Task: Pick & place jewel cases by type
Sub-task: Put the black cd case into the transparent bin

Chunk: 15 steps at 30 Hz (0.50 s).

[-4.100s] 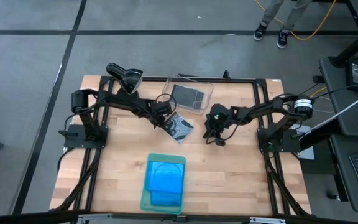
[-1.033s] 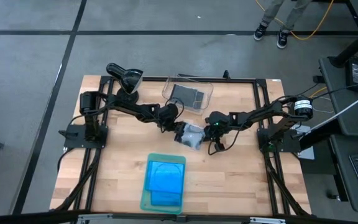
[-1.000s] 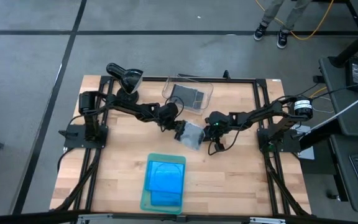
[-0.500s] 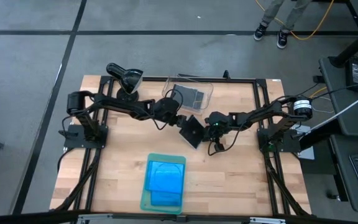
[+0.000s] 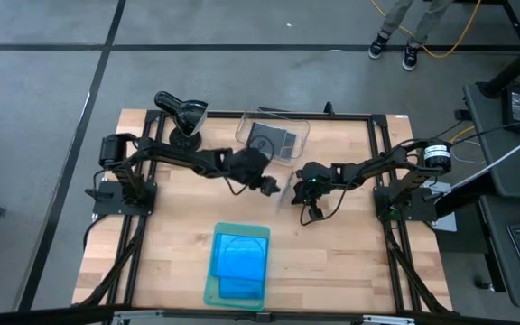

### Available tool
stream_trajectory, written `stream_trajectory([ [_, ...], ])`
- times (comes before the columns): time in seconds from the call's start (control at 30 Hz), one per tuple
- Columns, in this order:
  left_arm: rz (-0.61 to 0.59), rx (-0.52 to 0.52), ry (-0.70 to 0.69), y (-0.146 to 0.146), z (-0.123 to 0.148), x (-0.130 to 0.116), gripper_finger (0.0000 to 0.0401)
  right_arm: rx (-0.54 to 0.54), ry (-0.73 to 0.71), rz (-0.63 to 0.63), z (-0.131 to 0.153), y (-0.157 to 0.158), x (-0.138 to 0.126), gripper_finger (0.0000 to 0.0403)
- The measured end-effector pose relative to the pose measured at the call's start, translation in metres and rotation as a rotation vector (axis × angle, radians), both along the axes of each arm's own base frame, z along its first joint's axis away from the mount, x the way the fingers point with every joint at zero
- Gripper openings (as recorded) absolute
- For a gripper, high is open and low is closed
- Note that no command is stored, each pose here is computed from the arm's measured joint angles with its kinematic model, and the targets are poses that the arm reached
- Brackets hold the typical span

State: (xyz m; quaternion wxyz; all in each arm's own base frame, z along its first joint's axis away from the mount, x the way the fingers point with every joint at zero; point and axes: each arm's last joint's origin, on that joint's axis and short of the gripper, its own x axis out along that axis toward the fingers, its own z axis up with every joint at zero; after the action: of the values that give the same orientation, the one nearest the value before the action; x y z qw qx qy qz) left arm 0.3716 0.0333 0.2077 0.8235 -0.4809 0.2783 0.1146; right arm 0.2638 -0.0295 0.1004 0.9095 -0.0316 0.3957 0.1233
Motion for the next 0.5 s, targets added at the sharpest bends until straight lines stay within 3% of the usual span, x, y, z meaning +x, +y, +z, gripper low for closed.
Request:
stream_trajectory([
  [0.13, -0.004, -0.026, 0.143, -0.002, -0.022, -0.004, 0.0209, 0.003, -0.003, 0.003, 0.0, 0.0, 0.0, 0.0009],
  [0.5, 0.032, -0.008, 0.071, 0.005, -0.017, 0.001, 0.0209, 0.009, -0.003, 0.008, 0.0, 0.0, 0.0, 0.0009],
])
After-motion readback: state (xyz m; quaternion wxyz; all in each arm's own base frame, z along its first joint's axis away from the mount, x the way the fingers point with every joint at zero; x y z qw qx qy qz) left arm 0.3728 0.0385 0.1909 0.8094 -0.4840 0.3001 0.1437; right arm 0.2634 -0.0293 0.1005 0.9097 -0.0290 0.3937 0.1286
